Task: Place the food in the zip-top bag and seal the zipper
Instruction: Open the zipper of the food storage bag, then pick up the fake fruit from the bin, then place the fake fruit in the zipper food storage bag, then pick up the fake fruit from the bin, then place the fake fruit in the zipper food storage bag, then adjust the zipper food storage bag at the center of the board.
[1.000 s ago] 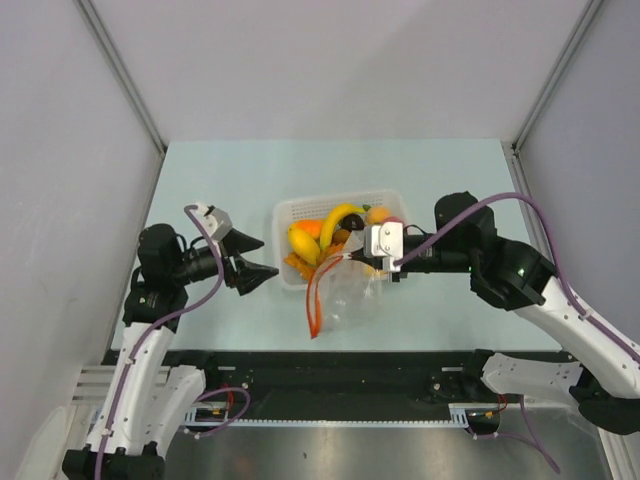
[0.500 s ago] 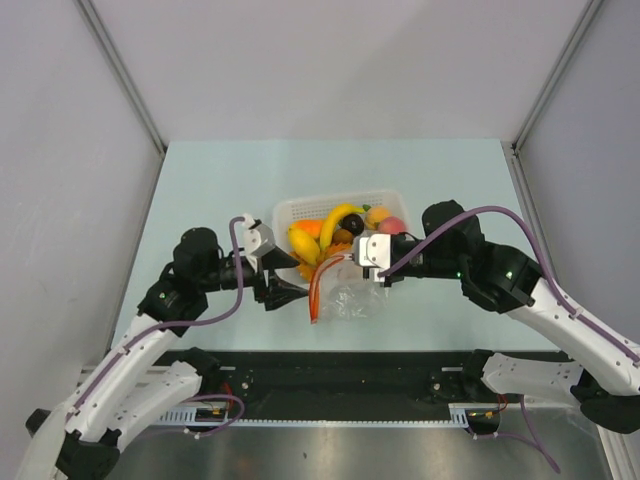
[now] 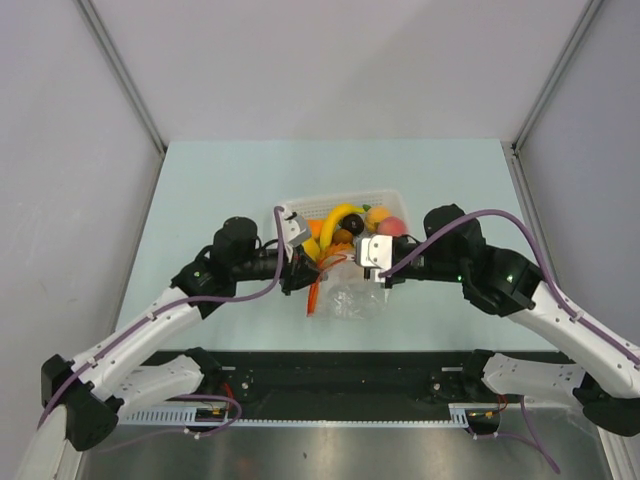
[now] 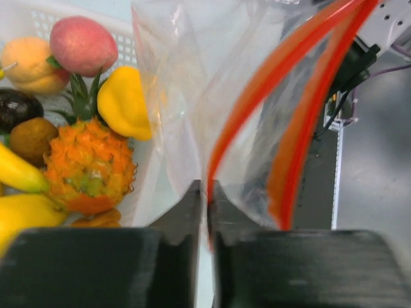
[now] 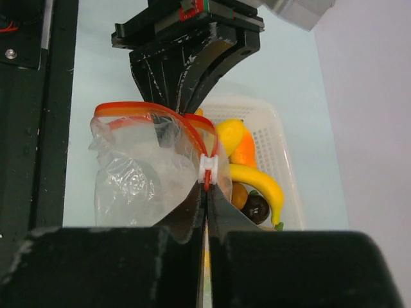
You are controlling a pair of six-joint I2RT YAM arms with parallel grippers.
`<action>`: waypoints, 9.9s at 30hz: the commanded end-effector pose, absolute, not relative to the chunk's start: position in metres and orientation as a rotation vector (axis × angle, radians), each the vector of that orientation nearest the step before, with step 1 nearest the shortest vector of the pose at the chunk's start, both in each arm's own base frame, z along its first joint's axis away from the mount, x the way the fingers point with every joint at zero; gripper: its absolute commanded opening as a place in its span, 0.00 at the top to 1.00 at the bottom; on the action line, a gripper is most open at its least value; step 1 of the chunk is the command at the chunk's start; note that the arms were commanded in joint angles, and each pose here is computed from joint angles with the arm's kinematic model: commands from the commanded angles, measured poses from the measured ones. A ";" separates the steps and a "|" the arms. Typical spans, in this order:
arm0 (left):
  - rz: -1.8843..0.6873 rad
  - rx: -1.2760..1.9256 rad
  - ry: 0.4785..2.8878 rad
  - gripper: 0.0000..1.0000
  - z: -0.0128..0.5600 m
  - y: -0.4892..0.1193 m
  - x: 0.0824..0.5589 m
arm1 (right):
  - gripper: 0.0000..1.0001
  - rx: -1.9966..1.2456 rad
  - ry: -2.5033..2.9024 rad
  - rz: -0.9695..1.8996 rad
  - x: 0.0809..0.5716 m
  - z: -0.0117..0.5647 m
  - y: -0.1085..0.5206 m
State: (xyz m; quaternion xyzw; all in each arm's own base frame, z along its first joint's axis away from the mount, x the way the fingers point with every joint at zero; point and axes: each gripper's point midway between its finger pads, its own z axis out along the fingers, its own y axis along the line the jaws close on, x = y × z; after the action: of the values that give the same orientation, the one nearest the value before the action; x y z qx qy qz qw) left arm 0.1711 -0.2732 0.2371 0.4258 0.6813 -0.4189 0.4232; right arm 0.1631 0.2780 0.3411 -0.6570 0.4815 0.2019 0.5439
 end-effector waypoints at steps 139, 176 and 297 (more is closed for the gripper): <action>-1.020 0.832 1.909 0.69 0.268 -0.478 0.249 | 1.00 0.144 2.345 0.431 0.256 0.238 0.072; -0.789 1.192 1.695 0.01 0.211 -0.429 0.342 | 1.00 0.129 2.289 0.766 0.243 0.267 0.078; -1.018 1.226 1.831 1.00 0.264 -0.478 0.231 | 1.00 0.037 2.400 0.116 0.234 0.242 -0.018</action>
State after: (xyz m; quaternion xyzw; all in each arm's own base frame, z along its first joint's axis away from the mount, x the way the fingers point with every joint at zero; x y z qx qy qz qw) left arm 0.2181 -0.4872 0.2812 0.4721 0.6884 -0.4155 0.3614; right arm 0.2177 0.0028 0.2638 0.0249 0.9181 0.0910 0.3850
